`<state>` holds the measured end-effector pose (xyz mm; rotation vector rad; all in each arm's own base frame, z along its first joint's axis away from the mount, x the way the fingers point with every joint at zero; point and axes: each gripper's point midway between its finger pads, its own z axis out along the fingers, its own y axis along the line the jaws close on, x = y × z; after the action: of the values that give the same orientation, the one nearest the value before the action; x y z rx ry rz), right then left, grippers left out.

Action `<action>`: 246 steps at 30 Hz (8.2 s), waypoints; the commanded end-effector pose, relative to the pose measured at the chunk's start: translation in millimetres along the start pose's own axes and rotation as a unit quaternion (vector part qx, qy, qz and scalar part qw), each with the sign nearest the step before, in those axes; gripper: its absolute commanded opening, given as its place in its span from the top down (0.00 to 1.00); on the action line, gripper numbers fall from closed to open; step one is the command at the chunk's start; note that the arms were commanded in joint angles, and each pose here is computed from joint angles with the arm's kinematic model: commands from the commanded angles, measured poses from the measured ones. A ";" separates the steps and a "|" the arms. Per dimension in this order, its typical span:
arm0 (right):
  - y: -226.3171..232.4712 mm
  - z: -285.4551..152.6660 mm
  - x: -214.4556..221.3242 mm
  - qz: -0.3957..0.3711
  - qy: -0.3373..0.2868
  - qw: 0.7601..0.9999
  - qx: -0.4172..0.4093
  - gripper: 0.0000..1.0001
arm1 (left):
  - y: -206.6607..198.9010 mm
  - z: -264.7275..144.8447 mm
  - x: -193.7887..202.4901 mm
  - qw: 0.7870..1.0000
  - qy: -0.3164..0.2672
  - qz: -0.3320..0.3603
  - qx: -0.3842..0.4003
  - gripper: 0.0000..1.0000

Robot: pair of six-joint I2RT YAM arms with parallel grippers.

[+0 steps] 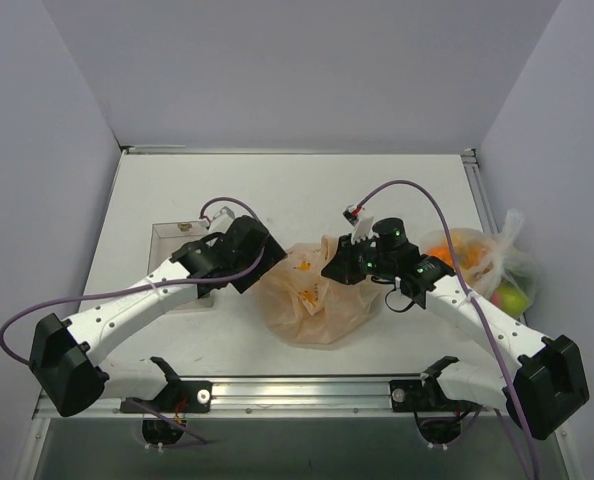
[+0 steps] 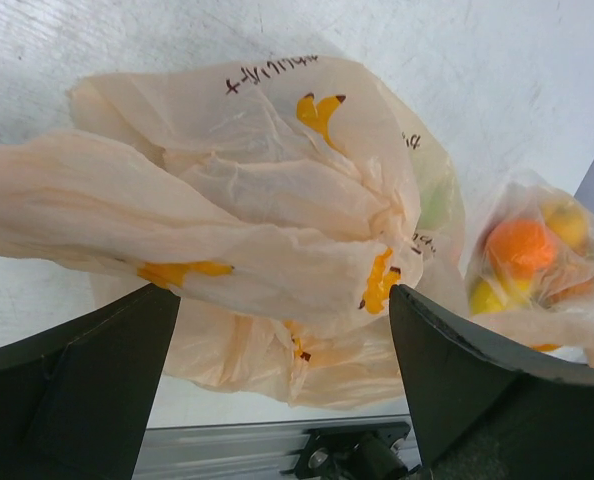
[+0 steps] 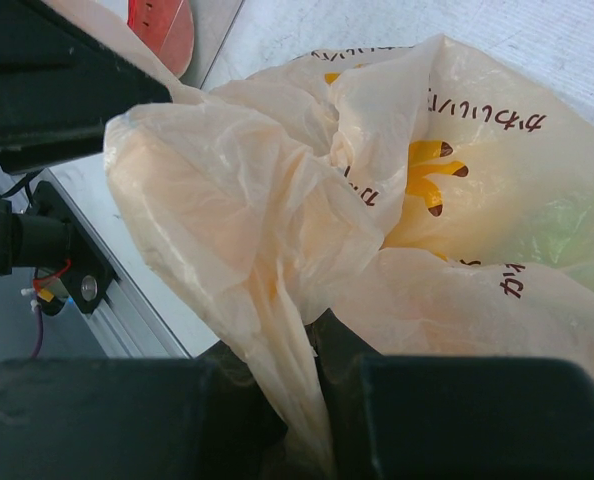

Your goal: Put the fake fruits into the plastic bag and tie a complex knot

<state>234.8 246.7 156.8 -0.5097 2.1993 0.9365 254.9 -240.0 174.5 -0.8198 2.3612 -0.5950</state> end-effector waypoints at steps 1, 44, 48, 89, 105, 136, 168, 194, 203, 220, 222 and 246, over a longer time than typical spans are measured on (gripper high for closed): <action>10.7 -2.4 -14.2 -0.014 -0.022 0.999 -0.019 1.00 | 0.4 -8.6 8.1 1.000 0.005 0.012 0.001 0.03; 3.1 -5.0 -3.2 -0.005 0.006 1.000 -0.015 1.00 | -13.7 47.3 -24.3 0.987 -0.023 0.109 0.113 0.81; -4.3 -7.7 -0.9 -0.001 0.018 1.000 -0.003 1.00 | -21.5 32.1 -41.7 0.976 -0.067 0.160 0.132 0.83; 2.9 -79.9 -12.1 -0.168 0.131 0.973 -0.089 0.17 | -46.6 -58.1 89.9 0.357 0.089 0.703 0.609 1.00; -17.3 -61.0 -16.9 -0.150 0.033 0.984 -0.092 0.80 | -57.1 -67.8 87.9 0.351 0.086 0.695 0.622 1.00; 38.7 -64.2 4.3 -0.286 0.010 0.939 -0.191 0.52 | -80.1 -49.8 94.2 0.364 0.133 0.670 0.633 1.00; 35.7 -49.6 -18.3 -0.295 -0.029 0.940 -0.169 1.00 | -88.6 -108.3 33.9 0.507 0.145 0.615 0.587 0.03; 42.3 -51.6 -21.6 -0.381 -0.023 0.908 -0.174 1.00 | -133.4 -122.1 -13.8 0.615 0.040 0.567 0.546 0.04; 47.2 -49.0 -25.6 -0.395 -0.022 0.900 -0.182 1.00 | -139.8 -102.8 40.9 0.574 0.114 0.579 0.567 0.14; 22.1 -42.2 -2.6 -0.383 0.006 0.911 -0.155 0.78 | -127.5 -89.1 29.6 0.587 0.113 0.562 0.572 1.00; 17.4 -38.9 -2.9 -0.378 0.006 0.913 -0.151 0.75 | -124.4 -90.0 27.3 0.588 0.112 0.561 0.571 1.00; -0.2 -3.2 -23.7 -0.258 -0.039 0.958 -0.122 1.00 | -39.2 -99.6 110.1 0.542 0.233 0.564 0.578 1.00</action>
<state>234.3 244.4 165.3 -1.1836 1.7381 0.9397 162.6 -319.0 242.6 1.4074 1.6112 -1.4888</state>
